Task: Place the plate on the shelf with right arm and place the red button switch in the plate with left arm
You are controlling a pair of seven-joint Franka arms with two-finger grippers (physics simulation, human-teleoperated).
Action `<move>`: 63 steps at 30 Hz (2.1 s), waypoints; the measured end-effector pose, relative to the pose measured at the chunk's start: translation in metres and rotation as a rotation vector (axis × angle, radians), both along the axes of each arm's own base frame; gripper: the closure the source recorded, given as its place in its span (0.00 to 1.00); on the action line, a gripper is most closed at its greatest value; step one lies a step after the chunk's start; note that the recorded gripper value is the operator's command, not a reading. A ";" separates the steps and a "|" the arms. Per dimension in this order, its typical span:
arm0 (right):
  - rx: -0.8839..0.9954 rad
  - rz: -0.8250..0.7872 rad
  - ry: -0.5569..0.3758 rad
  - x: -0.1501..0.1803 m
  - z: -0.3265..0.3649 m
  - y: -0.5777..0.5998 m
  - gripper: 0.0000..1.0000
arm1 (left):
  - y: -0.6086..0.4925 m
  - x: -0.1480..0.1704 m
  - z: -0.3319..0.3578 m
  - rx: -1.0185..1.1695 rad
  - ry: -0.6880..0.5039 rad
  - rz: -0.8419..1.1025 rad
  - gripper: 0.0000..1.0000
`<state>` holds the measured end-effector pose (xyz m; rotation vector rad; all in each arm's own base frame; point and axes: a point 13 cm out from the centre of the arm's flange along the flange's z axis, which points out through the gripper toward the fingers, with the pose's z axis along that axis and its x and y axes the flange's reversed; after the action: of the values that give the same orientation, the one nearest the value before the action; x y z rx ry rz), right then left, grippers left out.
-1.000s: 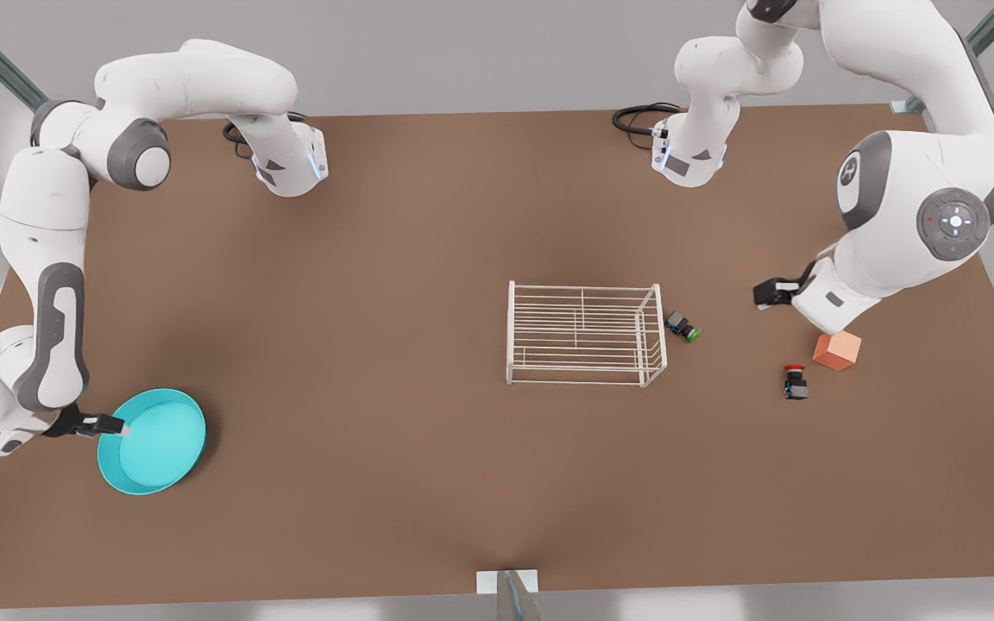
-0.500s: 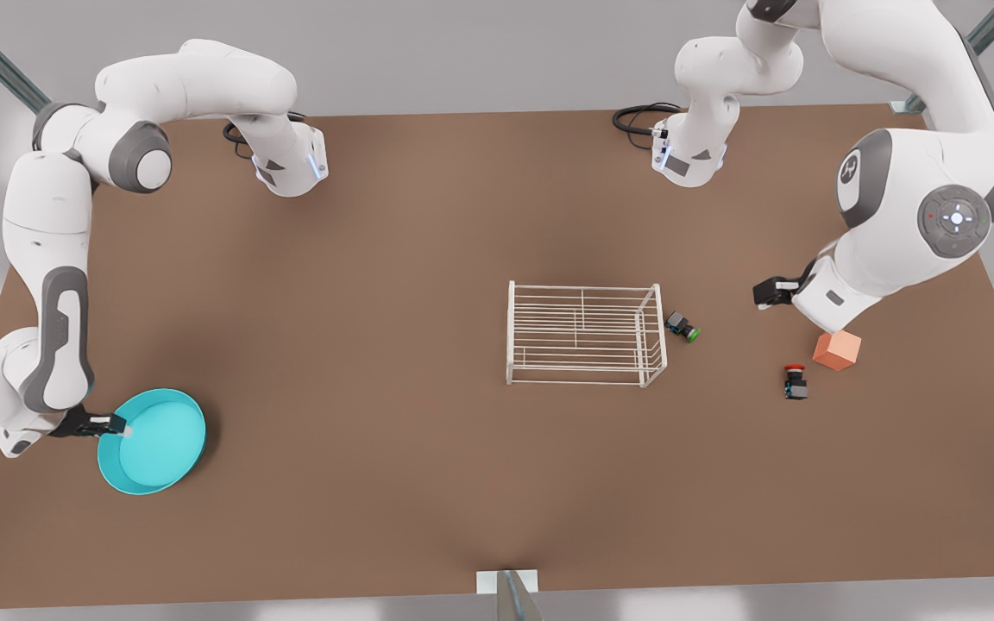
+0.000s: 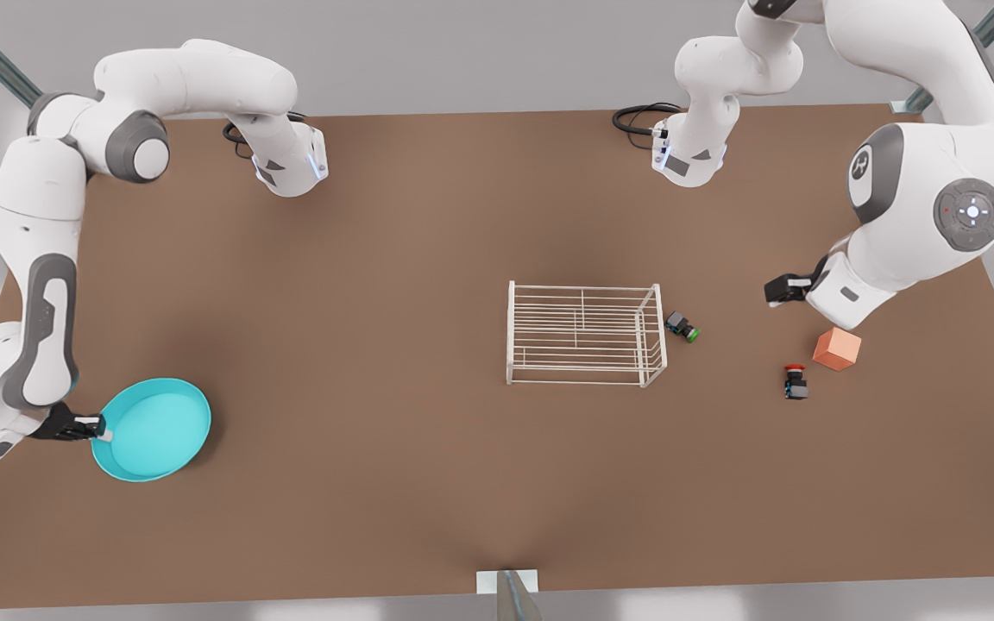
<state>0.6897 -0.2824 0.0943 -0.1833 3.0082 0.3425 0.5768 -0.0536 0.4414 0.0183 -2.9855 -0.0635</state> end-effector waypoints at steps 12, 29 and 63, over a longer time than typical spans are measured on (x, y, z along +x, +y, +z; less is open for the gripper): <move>0.416 0.346 -0.038 0.050 0.117 0.341 0.79 | 0.008 0.003 -0.004 0.000 -0.006 0.011 0.00; 0.279 0.297 0.077 -0.037 0.170 0.769 0.79 | 0.023 0.013 -0.023 -0.002 0.007 0.040 0.00; 0.283 -0.165 0.092 -0.019 0.234 0.760 0.00 | 0.182 0.045 -0.380 -0.031 0.015 -0.080 0.00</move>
<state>0.6705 0.4775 0.3286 0.1071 2.9901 0.7699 0.6217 0.1279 0.0614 -0.1041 -2.9711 -0.0259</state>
